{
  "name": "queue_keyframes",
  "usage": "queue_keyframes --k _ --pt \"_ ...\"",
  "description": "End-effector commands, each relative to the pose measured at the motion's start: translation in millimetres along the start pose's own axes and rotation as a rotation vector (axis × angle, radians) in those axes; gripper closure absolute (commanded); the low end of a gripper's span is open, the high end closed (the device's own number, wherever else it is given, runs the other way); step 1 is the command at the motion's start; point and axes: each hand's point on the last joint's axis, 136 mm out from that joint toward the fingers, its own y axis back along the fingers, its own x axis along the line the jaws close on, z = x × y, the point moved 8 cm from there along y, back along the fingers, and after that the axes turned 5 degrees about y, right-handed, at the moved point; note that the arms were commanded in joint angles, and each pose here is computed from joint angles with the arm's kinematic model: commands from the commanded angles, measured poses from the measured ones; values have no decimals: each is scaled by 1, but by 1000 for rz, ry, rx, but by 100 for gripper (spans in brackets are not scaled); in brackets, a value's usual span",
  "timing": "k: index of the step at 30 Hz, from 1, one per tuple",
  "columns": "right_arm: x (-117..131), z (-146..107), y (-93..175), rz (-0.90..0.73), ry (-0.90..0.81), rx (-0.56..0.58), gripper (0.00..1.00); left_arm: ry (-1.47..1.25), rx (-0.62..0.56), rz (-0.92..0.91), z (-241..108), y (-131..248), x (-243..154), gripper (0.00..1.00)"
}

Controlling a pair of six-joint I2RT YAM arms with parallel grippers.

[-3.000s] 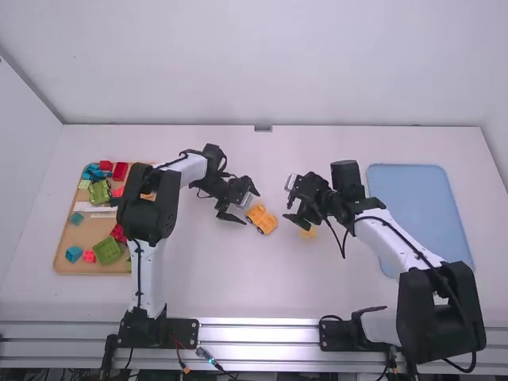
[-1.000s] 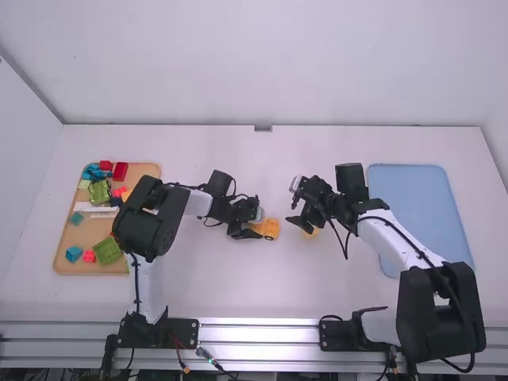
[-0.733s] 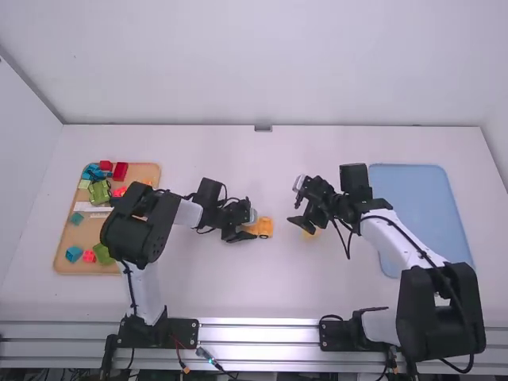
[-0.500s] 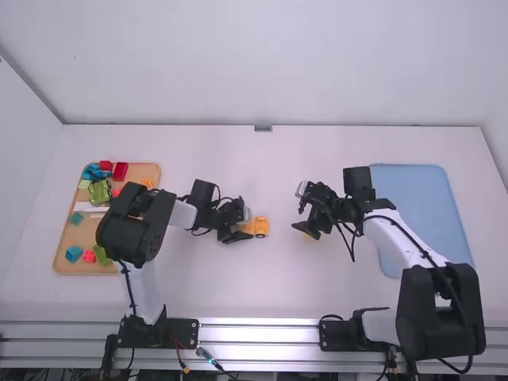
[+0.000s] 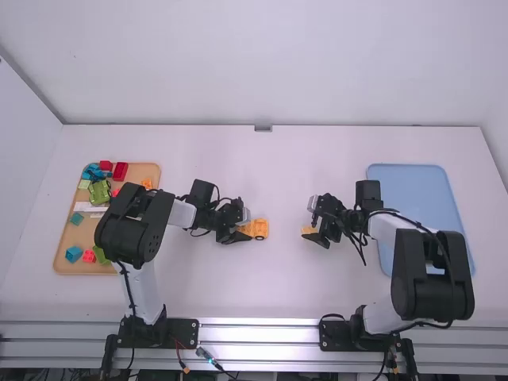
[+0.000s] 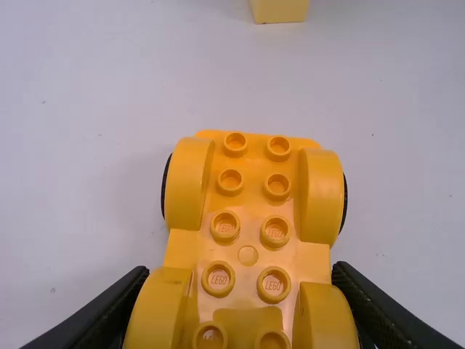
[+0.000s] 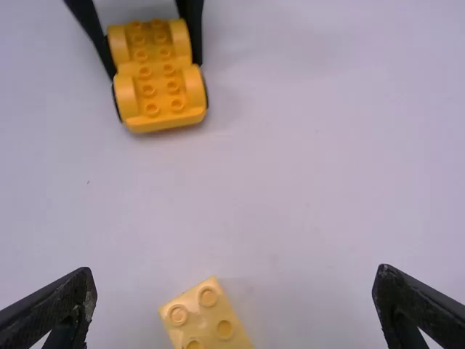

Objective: Assemble lego blocks to make yellow taxi

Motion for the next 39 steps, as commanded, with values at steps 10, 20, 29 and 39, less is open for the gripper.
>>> queue_keyframes --k 10,20,29,39 --pt "-7 -33 -24 122 135 -14 8 66 76 -2 -17 -2 -9 55" --pt "-12 -50 -32 184 108 14 33 86 73 3 -16 -2 -8 54" --pt "-9 -48 -30 218 110 -2 66 86 73 3 -16 -2 -8 53" --pt "-20 -26 -27 201 -67 -108 77 85 63 -4 -15 -2 -8 53"
